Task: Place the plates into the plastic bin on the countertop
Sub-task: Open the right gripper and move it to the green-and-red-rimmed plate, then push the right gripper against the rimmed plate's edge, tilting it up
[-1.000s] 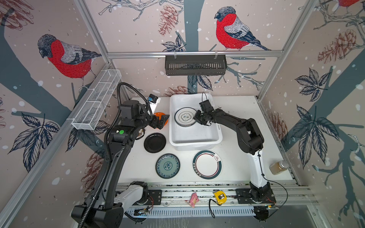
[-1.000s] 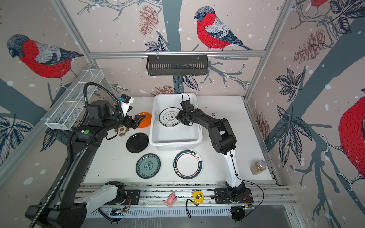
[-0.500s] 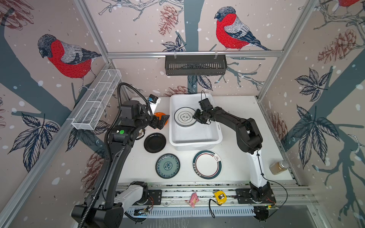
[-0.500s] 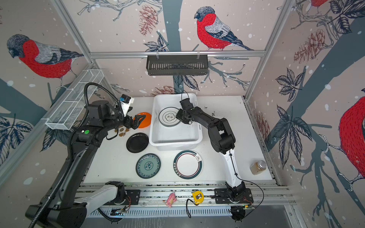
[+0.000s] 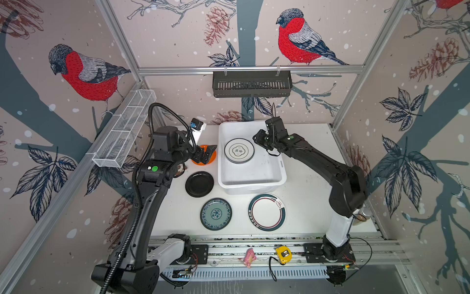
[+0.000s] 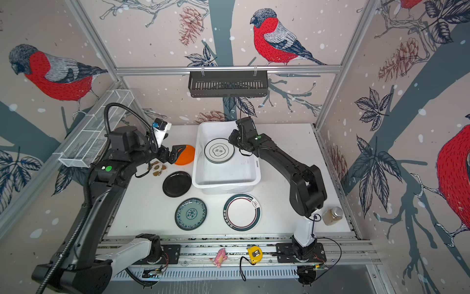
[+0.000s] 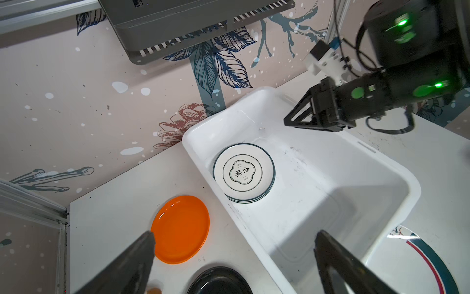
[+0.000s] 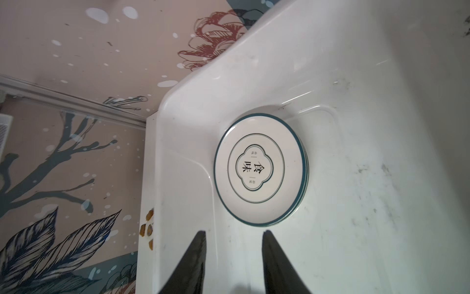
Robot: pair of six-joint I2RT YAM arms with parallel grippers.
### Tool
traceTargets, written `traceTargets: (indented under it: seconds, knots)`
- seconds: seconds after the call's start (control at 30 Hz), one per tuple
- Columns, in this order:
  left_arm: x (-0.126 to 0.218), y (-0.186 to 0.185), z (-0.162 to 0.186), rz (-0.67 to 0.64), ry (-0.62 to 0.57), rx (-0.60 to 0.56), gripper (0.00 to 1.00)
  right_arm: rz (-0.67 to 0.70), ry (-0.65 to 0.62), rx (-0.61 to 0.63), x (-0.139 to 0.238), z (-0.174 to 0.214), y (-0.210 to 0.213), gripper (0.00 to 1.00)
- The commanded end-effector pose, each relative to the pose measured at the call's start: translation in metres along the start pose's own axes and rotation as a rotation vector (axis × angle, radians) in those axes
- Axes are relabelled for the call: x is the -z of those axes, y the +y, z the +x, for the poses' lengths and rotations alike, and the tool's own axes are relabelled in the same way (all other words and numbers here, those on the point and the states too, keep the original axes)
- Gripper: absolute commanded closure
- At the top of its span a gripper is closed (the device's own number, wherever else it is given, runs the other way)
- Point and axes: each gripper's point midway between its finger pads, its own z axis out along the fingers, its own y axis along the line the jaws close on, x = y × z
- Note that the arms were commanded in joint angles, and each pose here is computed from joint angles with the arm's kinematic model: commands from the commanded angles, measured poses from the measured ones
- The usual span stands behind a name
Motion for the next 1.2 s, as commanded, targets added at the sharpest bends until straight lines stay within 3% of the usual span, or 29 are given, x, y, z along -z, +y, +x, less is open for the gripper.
traceTargets:
  seconds: [0.0,0.23,0.4,0.8,0.93,1.17]
  knots:
    - [0.0,-0.007,0.0,0.044,0.01,-0.036,0.03,-0.087,-0.098,0.093,0.043,-0.007,0.021,0.61]
    - [-0.008,-0.013,0.014,0.093,0.05,-0.024,0.03,-0.124,-0.211,0.125,0.15,0.027,-0.018,0.61]
    - [-0.007,-0.013,-0.001,0.102,0.007,-0.044,0.03,-0.099,-0.201,0.118,0.193,0.063,-0.06,0.59]
    - [-0.015,-0.026,0.002,0.194,0.01,0.009,0.03,-0.018,0.046,-0.13,0.188,0.171,-0.152,0.58]
    - [-0.006,-0.047,0.003,0.307,-0.004,-0.034,0.03,0.03,0.068,-0.191,0.187,0.191,-0.177,0.58]
    - [-0.009,-0.056,0.002,0.38,-0.017,-0.003,0.03,0.022,0.159,-0.281,0.166,0.231,-0.203,0.59]
